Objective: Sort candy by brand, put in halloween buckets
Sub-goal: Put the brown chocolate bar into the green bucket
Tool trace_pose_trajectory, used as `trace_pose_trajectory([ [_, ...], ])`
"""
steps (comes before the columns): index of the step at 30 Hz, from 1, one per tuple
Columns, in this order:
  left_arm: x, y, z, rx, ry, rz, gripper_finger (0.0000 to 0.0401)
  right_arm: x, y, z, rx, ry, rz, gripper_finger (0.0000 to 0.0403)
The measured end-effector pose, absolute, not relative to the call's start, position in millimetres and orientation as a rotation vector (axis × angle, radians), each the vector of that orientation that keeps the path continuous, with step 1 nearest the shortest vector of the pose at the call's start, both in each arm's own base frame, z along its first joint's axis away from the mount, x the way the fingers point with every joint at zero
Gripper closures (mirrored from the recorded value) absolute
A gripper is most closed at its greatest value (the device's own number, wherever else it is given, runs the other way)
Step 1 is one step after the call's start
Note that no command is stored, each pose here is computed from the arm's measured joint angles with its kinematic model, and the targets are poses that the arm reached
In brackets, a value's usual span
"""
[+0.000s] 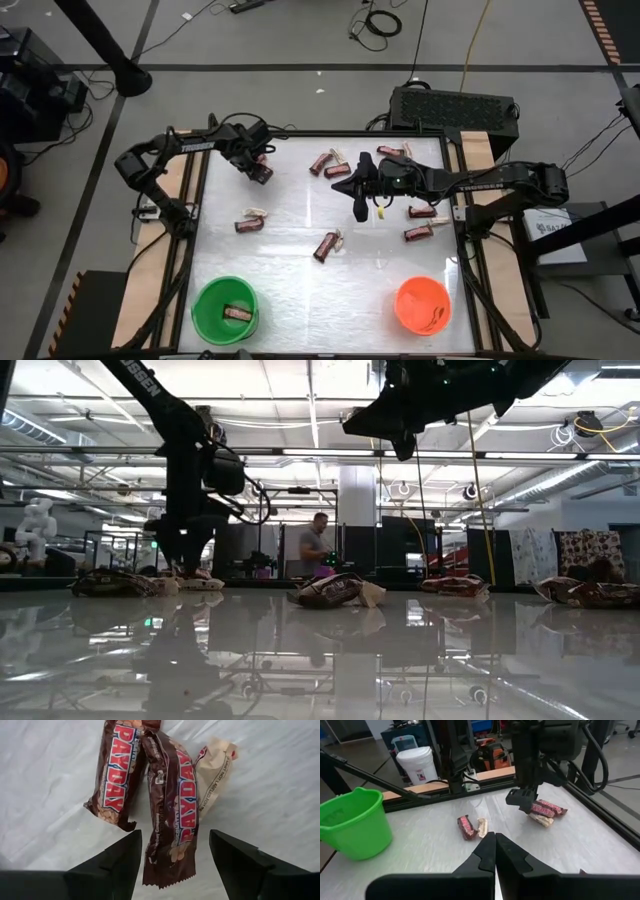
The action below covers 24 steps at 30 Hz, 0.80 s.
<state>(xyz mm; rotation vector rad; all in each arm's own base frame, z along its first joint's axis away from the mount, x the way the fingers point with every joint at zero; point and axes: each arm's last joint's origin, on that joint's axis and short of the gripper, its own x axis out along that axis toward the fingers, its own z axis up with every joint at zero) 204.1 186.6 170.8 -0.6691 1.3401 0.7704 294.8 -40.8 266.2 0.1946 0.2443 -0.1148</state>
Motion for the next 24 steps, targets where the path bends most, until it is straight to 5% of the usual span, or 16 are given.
trace_pose_trajectory([
  [13, 201.9, 184.7, 170.5, -0.703, 1.360, 0.790, 0.0246, 294.3, -40.7, 264.4, 0.196, 0.264, -0.116, 0.0403],
  [24, 205.4, 179.7, 171.7, -0.698, 1.360, 0.650, 0.0379, 294.3, -40.6, 264.3, 0.197, 0.265, -0.115, 0.0403],
])
